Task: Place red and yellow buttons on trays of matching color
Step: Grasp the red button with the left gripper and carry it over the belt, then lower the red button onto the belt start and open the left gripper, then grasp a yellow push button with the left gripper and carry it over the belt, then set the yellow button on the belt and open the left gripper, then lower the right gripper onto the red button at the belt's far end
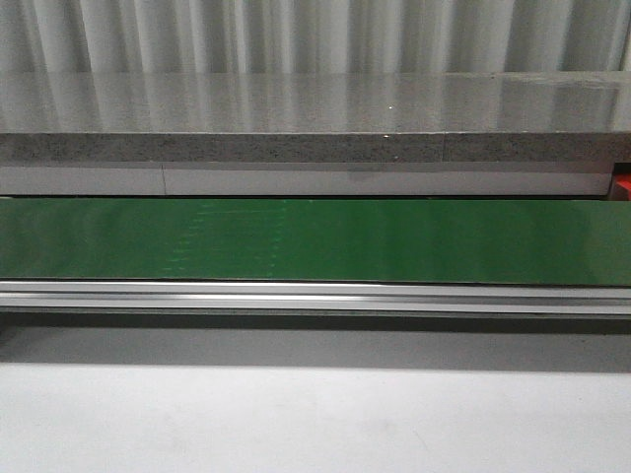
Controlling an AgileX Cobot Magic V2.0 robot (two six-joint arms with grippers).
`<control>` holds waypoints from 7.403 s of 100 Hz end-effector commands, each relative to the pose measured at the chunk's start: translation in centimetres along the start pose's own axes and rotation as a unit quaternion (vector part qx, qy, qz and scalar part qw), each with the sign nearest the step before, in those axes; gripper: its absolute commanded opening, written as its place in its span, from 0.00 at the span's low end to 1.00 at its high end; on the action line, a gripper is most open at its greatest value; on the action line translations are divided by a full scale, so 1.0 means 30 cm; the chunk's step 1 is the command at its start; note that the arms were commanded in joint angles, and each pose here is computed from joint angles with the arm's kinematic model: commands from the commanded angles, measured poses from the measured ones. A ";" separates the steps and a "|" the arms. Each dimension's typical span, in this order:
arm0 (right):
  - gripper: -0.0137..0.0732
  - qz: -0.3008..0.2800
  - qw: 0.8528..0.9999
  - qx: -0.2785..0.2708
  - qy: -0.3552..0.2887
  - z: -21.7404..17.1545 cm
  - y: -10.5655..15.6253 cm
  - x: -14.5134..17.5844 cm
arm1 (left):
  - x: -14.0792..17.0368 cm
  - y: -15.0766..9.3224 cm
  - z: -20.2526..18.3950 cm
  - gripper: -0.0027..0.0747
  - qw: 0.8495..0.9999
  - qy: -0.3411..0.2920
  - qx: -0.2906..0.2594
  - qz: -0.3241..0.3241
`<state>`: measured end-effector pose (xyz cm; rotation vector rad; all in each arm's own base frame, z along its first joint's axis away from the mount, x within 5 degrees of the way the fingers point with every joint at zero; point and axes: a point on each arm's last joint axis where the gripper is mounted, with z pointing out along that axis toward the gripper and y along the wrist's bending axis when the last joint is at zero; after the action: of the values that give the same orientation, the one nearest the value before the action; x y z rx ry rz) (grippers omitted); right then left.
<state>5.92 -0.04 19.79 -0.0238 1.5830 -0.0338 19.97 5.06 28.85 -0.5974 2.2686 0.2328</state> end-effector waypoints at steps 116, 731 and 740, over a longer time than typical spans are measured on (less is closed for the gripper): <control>0.08 0.001 0.999 0.003 -0.041 0.002 -0.002 -0.044 | -0.164 -0.381 0.183 0.43 0.971 0.091 0.080 0.208; 0.08 0.034 0.999 -0.004 -0.024 -0.014 -0.006 -0.232 | 0.252 -0.005 -0.318 0.01 0.936 -0.196 0.252 0.144; 0.08 0.060 0.998 -0.016 0.033 -0.007 -0.001 -0.318 | 0.252 -0.005 -0.318 0.01 0.936 -0.196 0.252 0.144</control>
<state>5.50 0.09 25.91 0.0210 1.6221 0.0325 9.17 -0.73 28.47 0.0546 2.0112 -0.0556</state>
